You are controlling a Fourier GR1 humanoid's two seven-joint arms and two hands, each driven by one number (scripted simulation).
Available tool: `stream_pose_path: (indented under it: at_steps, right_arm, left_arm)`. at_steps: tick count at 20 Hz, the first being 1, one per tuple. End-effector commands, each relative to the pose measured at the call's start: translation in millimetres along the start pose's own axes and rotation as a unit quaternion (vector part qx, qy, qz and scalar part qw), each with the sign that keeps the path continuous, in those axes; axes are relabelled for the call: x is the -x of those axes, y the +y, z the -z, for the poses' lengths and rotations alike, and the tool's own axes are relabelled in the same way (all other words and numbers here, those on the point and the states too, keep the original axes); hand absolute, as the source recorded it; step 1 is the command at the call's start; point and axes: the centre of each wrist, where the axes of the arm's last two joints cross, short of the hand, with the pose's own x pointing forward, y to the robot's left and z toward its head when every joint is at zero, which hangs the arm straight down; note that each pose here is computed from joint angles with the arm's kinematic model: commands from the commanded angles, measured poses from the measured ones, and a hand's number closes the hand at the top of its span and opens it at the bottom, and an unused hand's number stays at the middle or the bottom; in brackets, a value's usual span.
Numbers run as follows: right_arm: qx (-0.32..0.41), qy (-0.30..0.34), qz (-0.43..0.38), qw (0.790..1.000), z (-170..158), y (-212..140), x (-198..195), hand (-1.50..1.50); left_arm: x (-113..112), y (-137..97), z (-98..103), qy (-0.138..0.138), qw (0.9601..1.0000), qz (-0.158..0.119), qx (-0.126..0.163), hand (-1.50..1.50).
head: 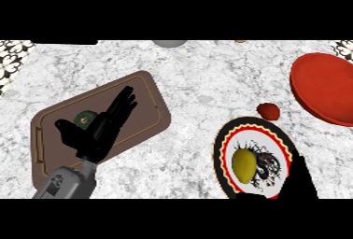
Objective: Pick the lemon from the plate and place it in the bowl
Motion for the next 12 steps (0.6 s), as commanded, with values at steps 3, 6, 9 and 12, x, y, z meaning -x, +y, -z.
stream_pose_path:
  at_steps: [3, 6, 9, 12]
  right_arm:
    - [-0.036, 0.121, -0.042, 0.991, 8, -3, -19, -1.5]
    - [-0.053, 0.137, -0.06, 0.987, 19, 0, -20, -1.5]
    - [-0.068, 0.138, -0.063, 0.986, 21, 4, -21, -1.5]
    - [-0.081, 0.14, -0.08, 0.984, 23, 8, -22, -1.5]
  left_arm:
    - [4, -3, -6, 0.004, 1.0, 0.0, -0.007, 0.0]
    - [5, -6, -4, -0.001, 0.9999, -0.012, -0.007, 0.0]
    - [6, 3, -6, 0.001, 0.9999, -0.009, -0.008, 0.0]
    - [12, -11, -13, 0.007, 1.0, -0.005, -0.002, 0.0]
